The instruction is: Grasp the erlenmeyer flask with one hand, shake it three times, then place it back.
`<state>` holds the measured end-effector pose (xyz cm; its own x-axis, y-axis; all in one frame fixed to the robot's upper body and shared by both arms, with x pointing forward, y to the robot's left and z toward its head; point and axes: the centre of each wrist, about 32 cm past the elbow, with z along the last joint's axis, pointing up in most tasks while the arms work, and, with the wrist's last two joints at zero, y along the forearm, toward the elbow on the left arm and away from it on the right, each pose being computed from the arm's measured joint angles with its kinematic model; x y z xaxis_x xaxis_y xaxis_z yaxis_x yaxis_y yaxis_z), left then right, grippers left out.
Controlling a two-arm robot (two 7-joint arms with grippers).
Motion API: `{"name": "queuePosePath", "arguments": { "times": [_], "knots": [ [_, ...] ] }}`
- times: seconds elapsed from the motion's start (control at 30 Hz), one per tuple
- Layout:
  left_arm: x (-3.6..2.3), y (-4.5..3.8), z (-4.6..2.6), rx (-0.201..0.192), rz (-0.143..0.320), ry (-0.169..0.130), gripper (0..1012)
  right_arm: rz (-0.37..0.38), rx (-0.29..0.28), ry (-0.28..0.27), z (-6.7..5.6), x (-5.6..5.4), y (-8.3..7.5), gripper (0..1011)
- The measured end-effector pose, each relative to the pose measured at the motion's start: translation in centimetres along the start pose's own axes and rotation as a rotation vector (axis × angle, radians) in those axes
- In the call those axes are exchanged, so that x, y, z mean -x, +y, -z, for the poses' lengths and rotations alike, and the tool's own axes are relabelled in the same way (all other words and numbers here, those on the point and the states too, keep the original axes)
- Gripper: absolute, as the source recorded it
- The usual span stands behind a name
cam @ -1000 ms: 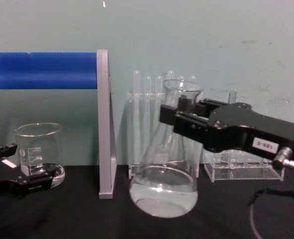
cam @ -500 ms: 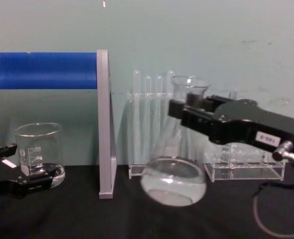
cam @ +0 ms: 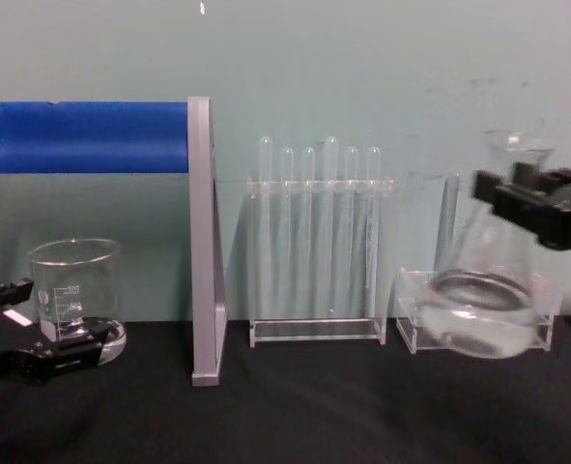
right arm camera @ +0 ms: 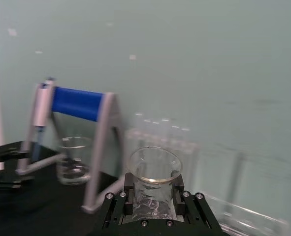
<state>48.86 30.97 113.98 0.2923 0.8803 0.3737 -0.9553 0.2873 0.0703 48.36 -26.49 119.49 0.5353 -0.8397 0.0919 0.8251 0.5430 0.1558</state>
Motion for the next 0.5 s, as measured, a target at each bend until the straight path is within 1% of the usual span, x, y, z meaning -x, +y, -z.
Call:
{"name": "queuePosePath", "arguments": {
  "times": [0.03, 0.13, 0.27, 0.37, 0.5],
  "knots": [
    [0.00, 0.00, 0.00, 0.000, 0.000, 0.000, 1001, 0.000, 0.000, 0.000, 0.0, 0.0, 0.0, 449],
    [0.00, 0.00, 0.00, 0.000, 0.000, 0.000, 1000, 0.072, 0.008, -0.013, -0.1, -0.6, -1.1, 449],
    [0.00, 0.00, 0.00, 0.000, 0.000, 0.000, 1001, 0.120, 0.017, -0.020, -0.3, -1.0, -1.9, 449],
    [0.00, 0.00, 0.00, 0.000, 0.000, 0.000, 1001, 0.137, 0.021, -0.022, -0.3, -1.2, -2.3, 449],
    [0.00, 0.00, 0.00, 0.000, 0.000, 0.000, 1001, 0.127, 0.020, -0.020, -0.3, -1.1, -2.2, 449]
  ]
}}
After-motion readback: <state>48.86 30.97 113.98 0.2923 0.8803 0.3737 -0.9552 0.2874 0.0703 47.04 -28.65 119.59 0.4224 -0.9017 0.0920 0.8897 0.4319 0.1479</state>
